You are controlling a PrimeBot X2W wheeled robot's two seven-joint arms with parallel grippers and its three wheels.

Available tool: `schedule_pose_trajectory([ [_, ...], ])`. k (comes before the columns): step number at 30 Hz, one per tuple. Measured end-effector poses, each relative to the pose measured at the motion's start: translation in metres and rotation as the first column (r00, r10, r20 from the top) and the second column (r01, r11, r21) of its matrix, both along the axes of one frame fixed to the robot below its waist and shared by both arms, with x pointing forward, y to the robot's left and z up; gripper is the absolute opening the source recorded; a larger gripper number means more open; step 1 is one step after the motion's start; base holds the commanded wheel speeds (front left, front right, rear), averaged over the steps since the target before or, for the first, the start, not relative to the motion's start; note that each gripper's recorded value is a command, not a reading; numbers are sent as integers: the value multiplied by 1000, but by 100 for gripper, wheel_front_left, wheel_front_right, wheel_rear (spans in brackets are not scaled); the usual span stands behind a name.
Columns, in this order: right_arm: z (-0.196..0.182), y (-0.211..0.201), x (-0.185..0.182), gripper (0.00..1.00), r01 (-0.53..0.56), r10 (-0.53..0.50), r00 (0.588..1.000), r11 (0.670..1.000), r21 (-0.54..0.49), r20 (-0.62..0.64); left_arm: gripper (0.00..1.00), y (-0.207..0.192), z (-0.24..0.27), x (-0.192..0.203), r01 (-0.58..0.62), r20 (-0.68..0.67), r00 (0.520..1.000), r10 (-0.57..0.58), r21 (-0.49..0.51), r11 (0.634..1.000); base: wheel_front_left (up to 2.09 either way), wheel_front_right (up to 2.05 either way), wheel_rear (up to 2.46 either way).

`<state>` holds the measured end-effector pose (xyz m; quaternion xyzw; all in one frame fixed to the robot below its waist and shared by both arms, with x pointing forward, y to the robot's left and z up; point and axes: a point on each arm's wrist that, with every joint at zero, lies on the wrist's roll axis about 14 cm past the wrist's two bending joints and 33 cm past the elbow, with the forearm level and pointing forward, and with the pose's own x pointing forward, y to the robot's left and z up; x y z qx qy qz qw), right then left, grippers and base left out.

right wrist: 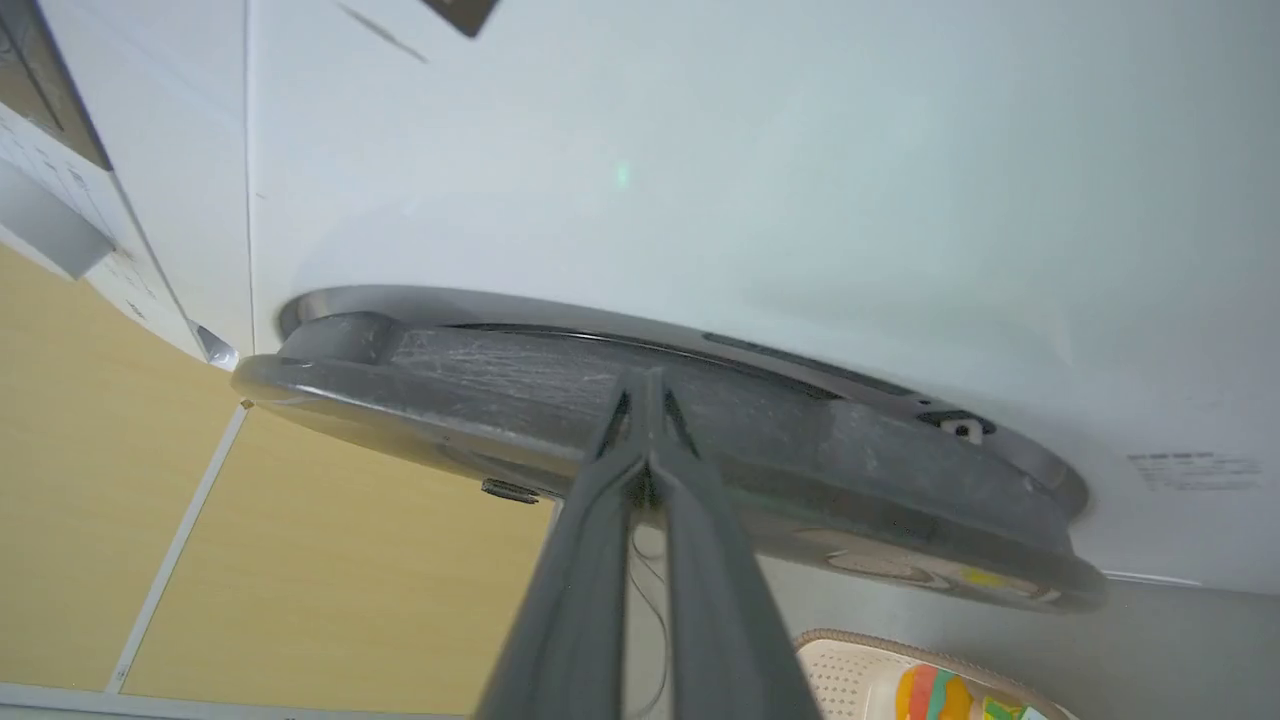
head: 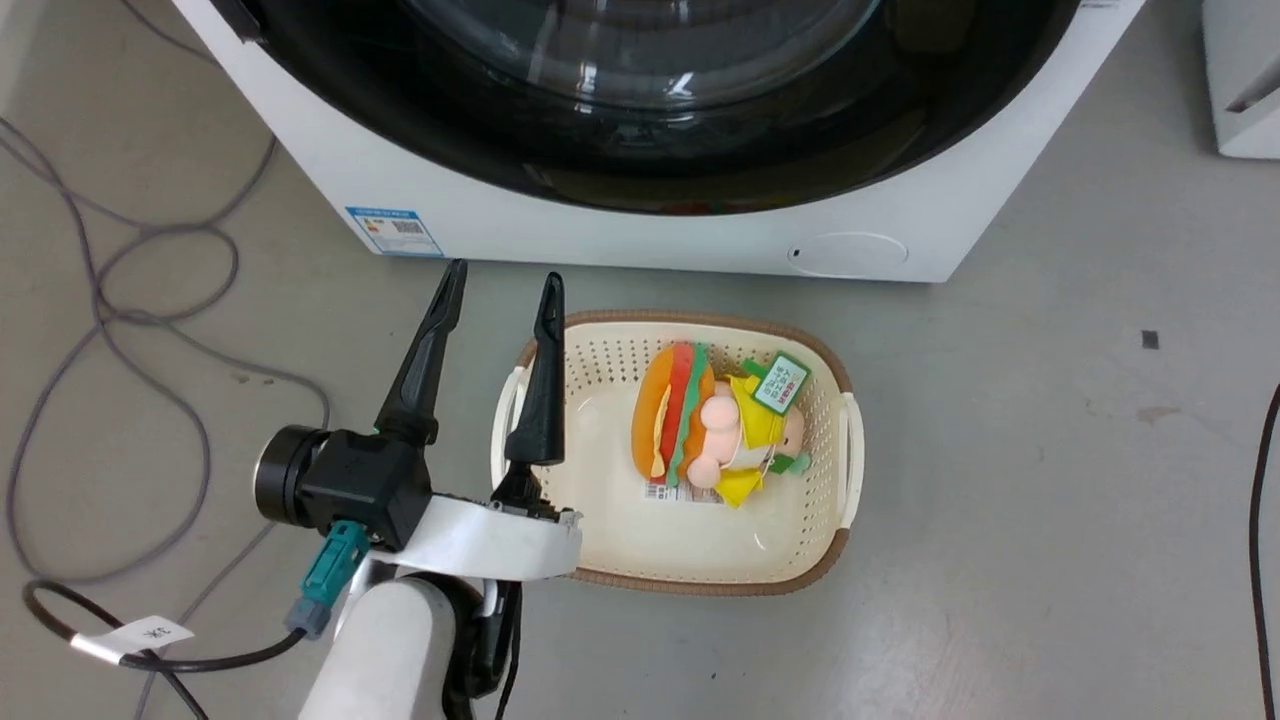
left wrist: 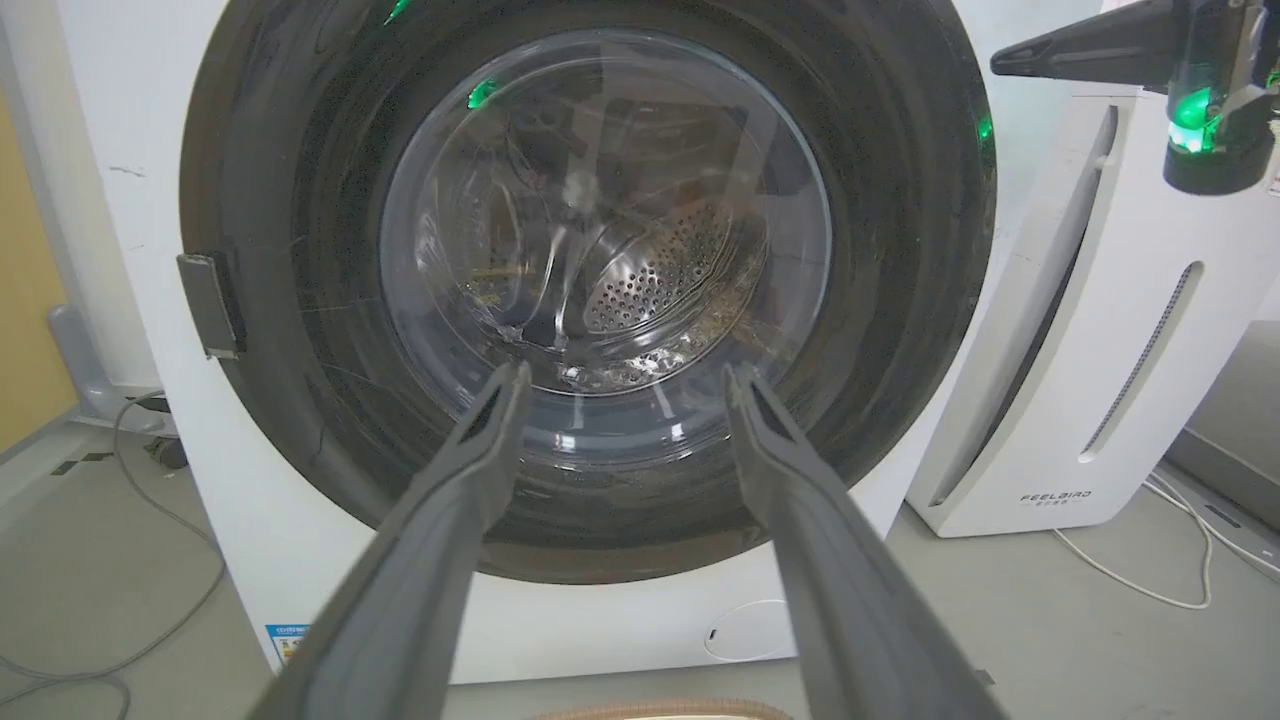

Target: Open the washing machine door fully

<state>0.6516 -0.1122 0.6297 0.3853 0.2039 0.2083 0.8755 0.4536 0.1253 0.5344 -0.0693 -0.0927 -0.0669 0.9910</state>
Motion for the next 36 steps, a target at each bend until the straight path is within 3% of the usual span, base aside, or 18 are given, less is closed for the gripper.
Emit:
schedule_pose_trajectory([
  [9, -3, 18, 13, 0, -66, 65, 996, 998, -18, -65, 100, 1, -5, 8, -4, 3, 1000, 4, -12, 1000, 0, 0, 0],
  [20, -10, 27, 0, 0, -157, 148, 981, 986, -62, -128, 100, -3, -2, 8, 3, 8, 1000, -3, -16, 1000, 0, 0, 0],
  [36, -33, 39, -15, 0, -182, 179, 963, 983, 3, -199, 100, -4, 1, 5, 6, 10, 1000, -6, -13, 1000, 0, 0, 0],
])
